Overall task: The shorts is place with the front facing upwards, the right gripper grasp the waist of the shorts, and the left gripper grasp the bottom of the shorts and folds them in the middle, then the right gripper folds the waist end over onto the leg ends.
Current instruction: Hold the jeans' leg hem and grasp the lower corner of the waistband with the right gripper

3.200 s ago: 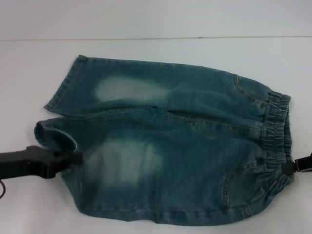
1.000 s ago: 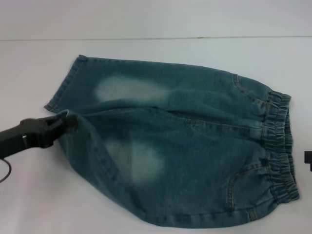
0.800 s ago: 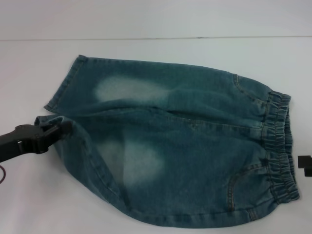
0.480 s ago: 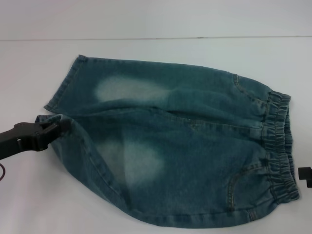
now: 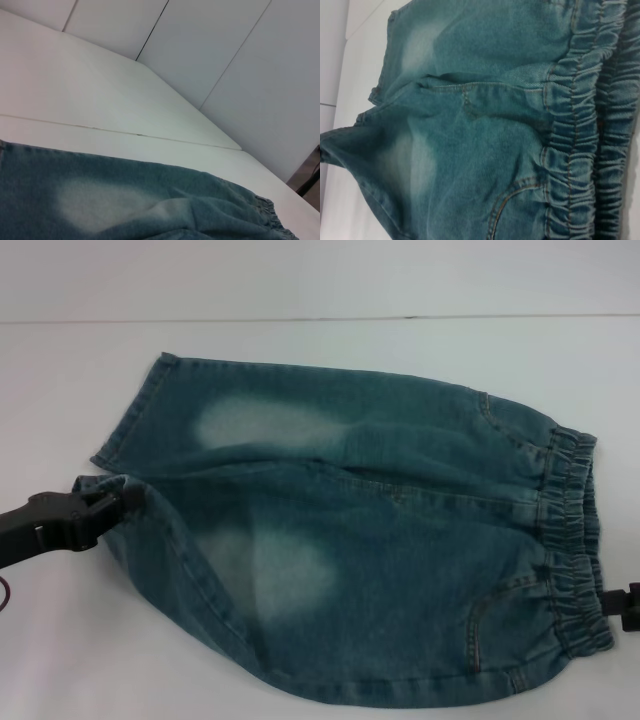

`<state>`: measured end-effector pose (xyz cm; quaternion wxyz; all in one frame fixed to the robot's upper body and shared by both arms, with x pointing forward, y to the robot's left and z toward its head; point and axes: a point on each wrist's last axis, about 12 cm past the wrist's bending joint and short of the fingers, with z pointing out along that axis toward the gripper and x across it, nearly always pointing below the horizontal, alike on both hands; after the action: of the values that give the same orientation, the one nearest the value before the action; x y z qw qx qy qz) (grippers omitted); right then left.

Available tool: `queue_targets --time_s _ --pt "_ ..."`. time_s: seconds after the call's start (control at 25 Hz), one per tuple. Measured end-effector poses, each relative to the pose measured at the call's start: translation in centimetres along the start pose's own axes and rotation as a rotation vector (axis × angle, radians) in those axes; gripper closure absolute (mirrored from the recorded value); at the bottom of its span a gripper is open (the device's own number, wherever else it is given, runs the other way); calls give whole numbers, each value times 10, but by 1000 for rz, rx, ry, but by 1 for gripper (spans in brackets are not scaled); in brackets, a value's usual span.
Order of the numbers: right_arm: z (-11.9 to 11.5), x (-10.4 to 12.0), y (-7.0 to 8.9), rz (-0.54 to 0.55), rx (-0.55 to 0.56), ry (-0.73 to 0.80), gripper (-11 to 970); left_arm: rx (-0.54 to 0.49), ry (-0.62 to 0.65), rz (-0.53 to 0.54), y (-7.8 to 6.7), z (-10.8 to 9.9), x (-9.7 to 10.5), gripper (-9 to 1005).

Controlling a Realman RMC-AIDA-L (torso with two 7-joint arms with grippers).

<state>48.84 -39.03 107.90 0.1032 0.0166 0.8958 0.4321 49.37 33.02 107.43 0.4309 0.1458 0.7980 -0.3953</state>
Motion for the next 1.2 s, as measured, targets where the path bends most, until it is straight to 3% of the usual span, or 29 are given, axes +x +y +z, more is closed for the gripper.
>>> queue_targets --time_s 1.2 --pt "20 -8 3 -11 19 27 191 -3 7 -10 0 -3 4 969"
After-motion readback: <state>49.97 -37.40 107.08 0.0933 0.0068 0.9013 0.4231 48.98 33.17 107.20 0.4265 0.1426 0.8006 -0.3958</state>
